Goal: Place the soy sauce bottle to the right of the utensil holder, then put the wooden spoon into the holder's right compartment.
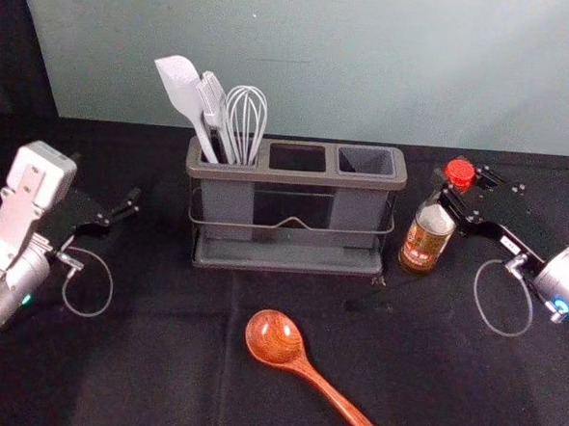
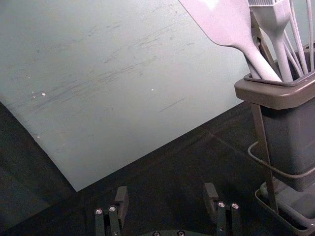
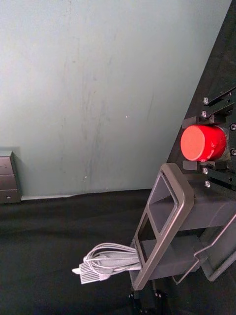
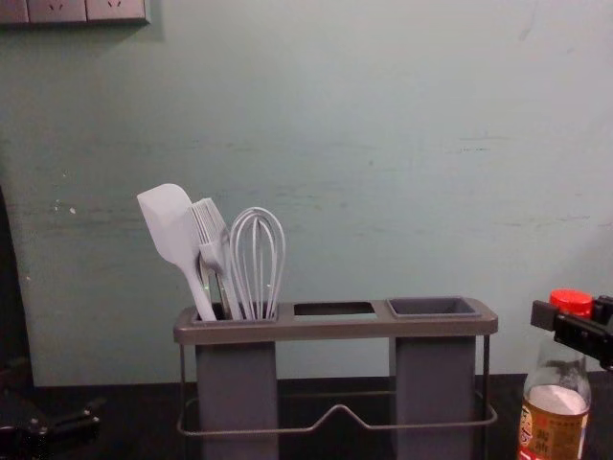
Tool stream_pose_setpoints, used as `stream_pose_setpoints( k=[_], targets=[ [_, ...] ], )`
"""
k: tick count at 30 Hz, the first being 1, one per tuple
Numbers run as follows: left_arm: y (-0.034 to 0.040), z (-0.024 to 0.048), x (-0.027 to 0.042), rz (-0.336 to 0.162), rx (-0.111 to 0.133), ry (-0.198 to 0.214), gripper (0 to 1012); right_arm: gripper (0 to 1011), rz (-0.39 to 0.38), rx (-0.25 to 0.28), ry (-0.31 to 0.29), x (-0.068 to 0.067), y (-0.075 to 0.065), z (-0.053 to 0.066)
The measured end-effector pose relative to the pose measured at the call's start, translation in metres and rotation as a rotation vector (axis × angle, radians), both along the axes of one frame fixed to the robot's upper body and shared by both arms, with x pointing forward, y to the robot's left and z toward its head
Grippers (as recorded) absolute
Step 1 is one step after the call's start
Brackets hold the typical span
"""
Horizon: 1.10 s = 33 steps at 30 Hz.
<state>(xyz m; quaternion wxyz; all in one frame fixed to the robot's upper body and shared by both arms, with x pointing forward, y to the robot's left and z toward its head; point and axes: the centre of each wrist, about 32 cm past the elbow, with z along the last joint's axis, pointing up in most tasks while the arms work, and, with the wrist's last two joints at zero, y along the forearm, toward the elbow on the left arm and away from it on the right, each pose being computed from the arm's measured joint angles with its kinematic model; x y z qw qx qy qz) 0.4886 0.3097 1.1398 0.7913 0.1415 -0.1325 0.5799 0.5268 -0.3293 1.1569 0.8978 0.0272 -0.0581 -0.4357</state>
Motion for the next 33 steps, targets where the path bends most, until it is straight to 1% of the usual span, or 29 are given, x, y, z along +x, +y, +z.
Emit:
stream_pose_setpoints(
  k=[9, 24, 27, 33],
  targets=[
    [0.0, 0.0, 0.0, 0.0, 0.0, 0.0, 1005, 383, 0.002, 0.002, 0.009, 0.002, 0.0034, -0.0034],
    [0.0, 0.0, 0.0, 0.0, 0.0, 0.0, 1005, 383, 0.003, -0.001, 0.011, 0.0022, 0.0041, -0.0043],
    [0.0, 0.0, 0.0, 0.0, 0.0, 0.0, 1005, 438, 0.004, -0.004, 0.018, 0.0016, 0.0043, -0.0056],
    [0.0, 0.0, 0.0, 0.0, 0.0, 0.0, 1005, 609, 0.003, -0.004, 0.018, 0.0017, 0.004, -0.0053]
  ],
)
